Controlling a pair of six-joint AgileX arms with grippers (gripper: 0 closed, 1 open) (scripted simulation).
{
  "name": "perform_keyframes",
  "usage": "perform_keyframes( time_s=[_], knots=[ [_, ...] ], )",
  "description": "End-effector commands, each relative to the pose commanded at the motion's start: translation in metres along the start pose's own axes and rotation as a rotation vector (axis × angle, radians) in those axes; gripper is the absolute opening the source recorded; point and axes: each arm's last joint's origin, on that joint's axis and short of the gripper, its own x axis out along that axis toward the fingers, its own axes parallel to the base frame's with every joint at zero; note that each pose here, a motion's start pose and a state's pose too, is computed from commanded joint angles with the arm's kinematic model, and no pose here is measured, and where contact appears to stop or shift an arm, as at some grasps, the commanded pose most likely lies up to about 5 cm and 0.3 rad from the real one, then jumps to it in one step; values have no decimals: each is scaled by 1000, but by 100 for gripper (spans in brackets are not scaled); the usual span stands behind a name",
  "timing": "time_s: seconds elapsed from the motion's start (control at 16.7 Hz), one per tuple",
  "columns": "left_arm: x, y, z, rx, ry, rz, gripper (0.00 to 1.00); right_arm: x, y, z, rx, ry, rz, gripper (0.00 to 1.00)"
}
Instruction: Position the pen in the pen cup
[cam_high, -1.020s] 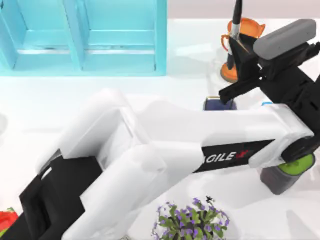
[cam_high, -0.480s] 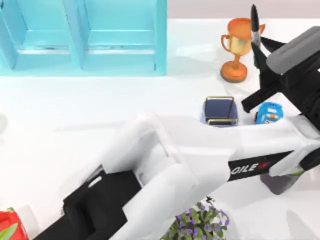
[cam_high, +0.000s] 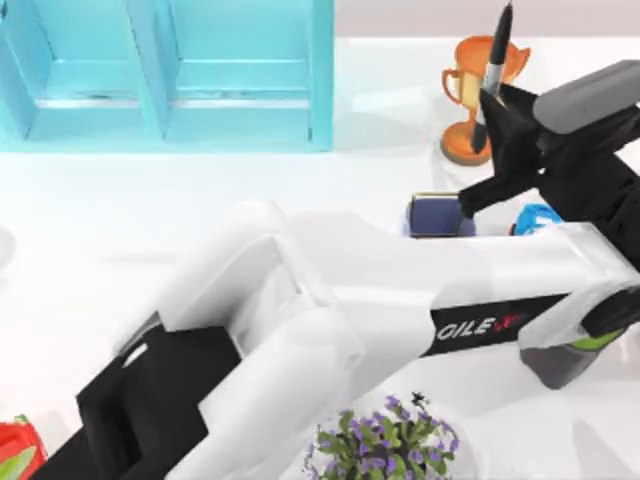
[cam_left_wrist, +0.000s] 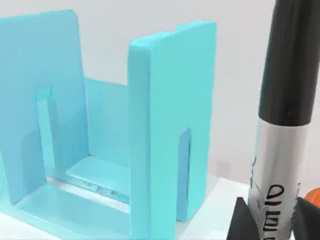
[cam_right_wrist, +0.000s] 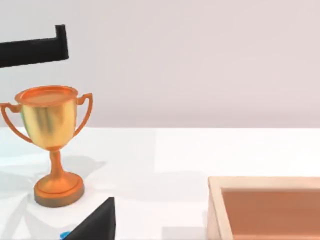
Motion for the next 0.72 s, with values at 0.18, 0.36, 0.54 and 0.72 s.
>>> perform_keyframes(
  time_s=[0.18,0.36,0.54,0.72],
  knots=[
    [0,0,0,0,0,0,0,0,0,0,0,0,0,100],
    [0,0,0,0,0,0,23,0,0,0,0,0,0,100],
    [0,0,0,0,0,0,45,0,0,0,0,0,0,100],
    [0,0,0,0,0,0,68,0,0,0,0,0,0,100]
  ],
)
